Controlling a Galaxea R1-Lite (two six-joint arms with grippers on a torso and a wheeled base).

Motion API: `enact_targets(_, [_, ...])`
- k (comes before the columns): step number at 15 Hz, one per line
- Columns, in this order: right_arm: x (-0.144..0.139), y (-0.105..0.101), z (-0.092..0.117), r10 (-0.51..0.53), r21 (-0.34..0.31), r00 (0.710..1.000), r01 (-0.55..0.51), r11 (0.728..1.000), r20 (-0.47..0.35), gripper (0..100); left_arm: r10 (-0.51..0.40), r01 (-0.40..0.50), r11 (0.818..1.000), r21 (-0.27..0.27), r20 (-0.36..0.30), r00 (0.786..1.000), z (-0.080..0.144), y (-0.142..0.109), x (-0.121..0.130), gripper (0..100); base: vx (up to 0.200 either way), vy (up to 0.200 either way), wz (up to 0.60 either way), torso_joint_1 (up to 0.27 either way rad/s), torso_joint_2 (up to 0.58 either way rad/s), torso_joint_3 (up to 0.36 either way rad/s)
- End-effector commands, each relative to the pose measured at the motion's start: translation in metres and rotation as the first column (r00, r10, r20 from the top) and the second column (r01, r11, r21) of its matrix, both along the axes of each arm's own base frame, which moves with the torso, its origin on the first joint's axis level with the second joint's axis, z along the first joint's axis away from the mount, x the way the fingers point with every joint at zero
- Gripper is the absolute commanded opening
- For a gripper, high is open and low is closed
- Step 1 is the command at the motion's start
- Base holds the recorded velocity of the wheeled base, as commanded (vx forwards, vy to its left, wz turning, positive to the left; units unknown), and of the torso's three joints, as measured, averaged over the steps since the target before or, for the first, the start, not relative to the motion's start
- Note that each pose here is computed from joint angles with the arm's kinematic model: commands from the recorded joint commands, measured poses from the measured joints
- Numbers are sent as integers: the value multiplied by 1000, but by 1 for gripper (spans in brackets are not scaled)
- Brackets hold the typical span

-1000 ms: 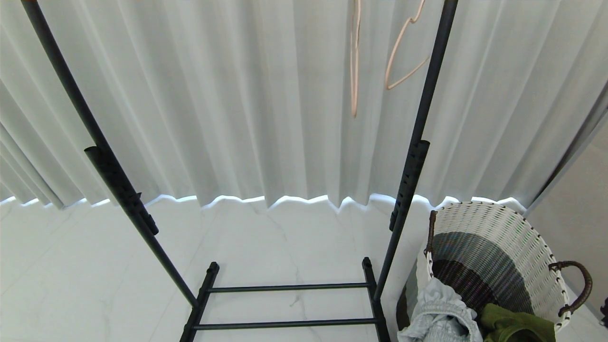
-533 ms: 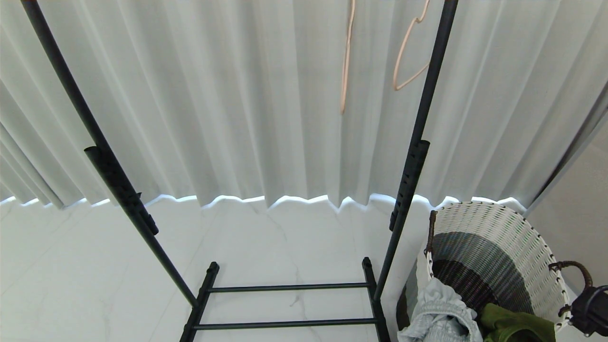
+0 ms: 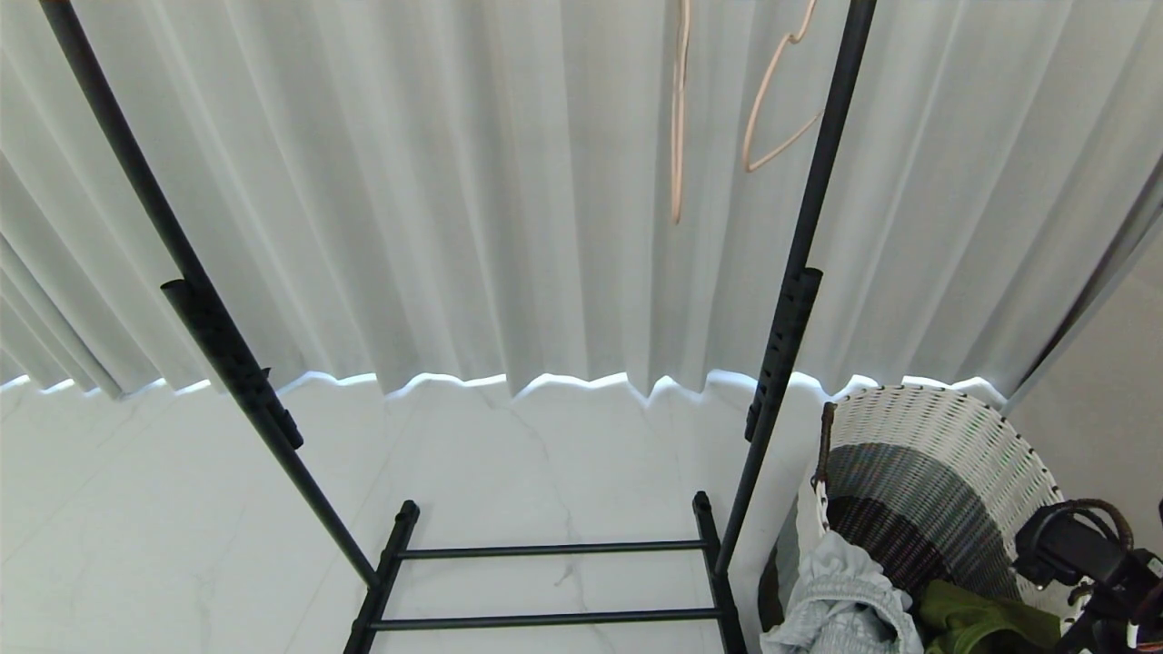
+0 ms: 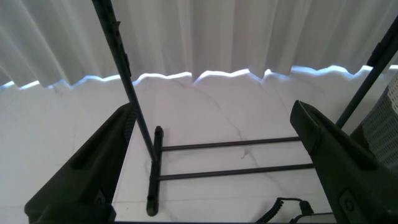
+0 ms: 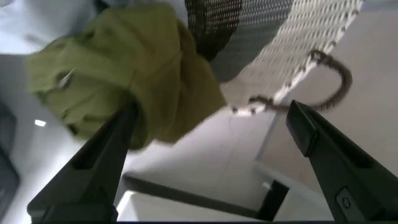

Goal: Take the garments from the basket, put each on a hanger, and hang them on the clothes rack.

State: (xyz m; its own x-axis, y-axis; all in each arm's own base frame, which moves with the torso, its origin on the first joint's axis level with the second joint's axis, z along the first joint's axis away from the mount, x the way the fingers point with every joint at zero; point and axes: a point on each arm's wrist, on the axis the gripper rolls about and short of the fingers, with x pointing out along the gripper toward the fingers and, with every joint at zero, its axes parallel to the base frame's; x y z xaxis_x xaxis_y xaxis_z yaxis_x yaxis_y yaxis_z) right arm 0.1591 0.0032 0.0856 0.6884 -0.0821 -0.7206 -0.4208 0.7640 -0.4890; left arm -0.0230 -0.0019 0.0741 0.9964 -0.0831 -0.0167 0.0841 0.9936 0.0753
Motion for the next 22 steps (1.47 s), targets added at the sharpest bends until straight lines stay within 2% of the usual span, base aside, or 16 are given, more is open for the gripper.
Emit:
enact_targets(1, [18,1,-20,17,-5,997,-17,1000,-72,100,0,0,1000,0,0,1000,0,0,0,100,0,0,0,0,0,0])
enact_targets(6, [40,2,-38,19,0,998,-20,1000,-53,100,0,0,1000,0,0,1000,0,0,0,100,0,0,0,0,0,0])
enact_targets(10, [42,2,-41,24,-2,999,-24,1000,-45,100,0,0,1000,0,0,1000,0,0,0,100,0,0,0,0,0,0])
enact_targets(11, [41,2,-40,25,-2,999,-25,1000,-41,0,0,0,1000,0,0,1000,0,0,0,100,0,0,0,0,0,0])
enact_targets(17, [24,0,4,15,3,991,-16,1000,131,0,0,0,1000,0,0,1000,0,0,0,100,0,0,0,0,0,0])
enact_targets(22, [-9,-2,69,-42,60,992,34,998,123,0,0,0,1000,0,0,1000,0,0,0,100,0,0,0,0,0,0])
